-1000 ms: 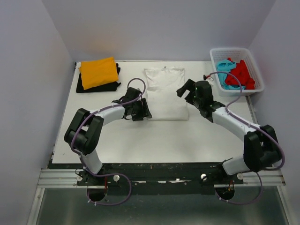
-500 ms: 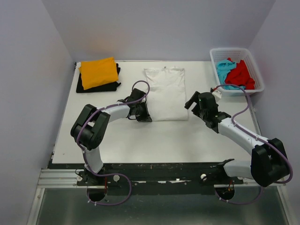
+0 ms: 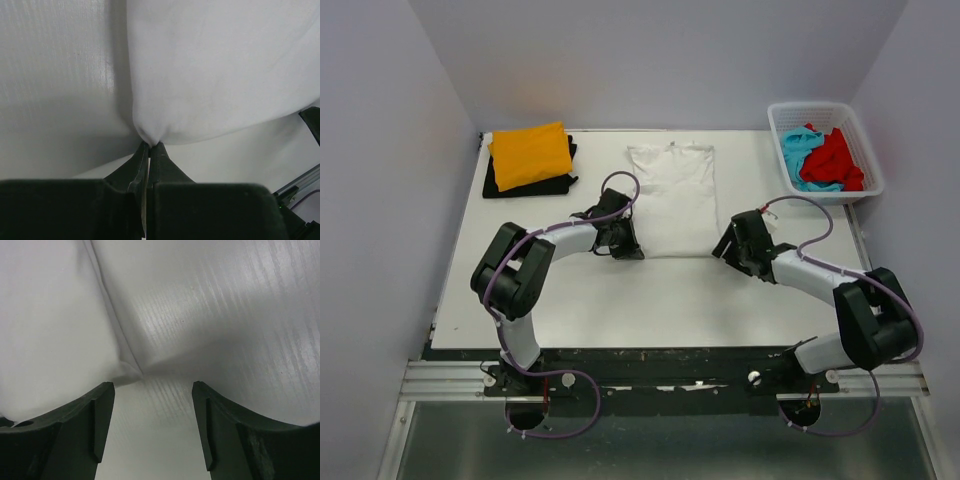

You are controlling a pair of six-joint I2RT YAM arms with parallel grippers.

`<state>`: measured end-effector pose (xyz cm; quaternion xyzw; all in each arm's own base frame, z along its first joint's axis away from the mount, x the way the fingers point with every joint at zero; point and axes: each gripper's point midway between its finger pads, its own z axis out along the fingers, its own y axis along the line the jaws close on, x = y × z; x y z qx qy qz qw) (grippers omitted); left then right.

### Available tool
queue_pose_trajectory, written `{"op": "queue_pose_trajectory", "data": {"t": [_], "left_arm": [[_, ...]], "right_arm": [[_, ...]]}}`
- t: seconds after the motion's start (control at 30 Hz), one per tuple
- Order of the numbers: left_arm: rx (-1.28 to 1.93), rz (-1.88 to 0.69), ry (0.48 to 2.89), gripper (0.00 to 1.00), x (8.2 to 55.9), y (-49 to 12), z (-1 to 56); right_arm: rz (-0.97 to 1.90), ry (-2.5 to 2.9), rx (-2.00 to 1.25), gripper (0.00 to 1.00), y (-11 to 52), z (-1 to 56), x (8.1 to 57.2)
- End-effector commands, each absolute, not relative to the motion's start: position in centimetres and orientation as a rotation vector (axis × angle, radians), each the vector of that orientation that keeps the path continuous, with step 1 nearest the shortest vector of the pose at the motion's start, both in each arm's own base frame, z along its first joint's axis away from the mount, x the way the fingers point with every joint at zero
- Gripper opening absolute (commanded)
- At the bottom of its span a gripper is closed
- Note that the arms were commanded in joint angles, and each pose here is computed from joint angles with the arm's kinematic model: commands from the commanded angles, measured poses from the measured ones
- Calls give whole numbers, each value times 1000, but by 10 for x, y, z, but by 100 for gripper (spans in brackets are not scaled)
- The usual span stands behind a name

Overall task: Fold and stack the t-shirts
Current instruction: Grab one side of the 2/3 rectangular tshirt with both arms, then fold the long partially folded tshirt into a neat square

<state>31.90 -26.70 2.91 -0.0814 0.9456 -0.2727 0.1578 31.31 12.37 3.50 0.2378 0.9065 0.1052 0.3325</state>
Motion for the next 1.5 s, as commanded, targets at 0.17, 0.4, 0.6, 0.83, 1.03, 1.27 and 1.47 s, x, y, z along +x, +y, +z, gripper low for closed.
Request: {"op": "queue_pose_trajectory", "data": {"t": [0.17, 0.4, 0.6, 0.83, 1.03, 1.27, 1.47], "left_arm": [[-224, -736, 2668, 0, 325, -264, 28], [-222, -733, 2653, 0, 328, -264, 26], [-247, -715, 2663, 0, 314, -255, 17], [-282, -744, 2700, 0, 236, -243, 9], [-277, -692, 2698, 0, 155, -230, 19], [-176, -793, 2611, 0, 111, -228, 67], [-138, -827, 2495, 0, 116, -226, 110]], "right_arm": [[346, 2419, 620, 48, 138, 12, 312], [384, 2432, 605, 31, 144, 2, 311], [444, 2492, 569, 1, 150, -1, 292], [581, 2599, 485, 1, 151, 13, 216], [746, 2687, 356, 1, 165, 26, 151], [969, 2561, 177, 1, 177, 88, 125], [974, 2419, 111, 1, 179, 140, 142]]}}
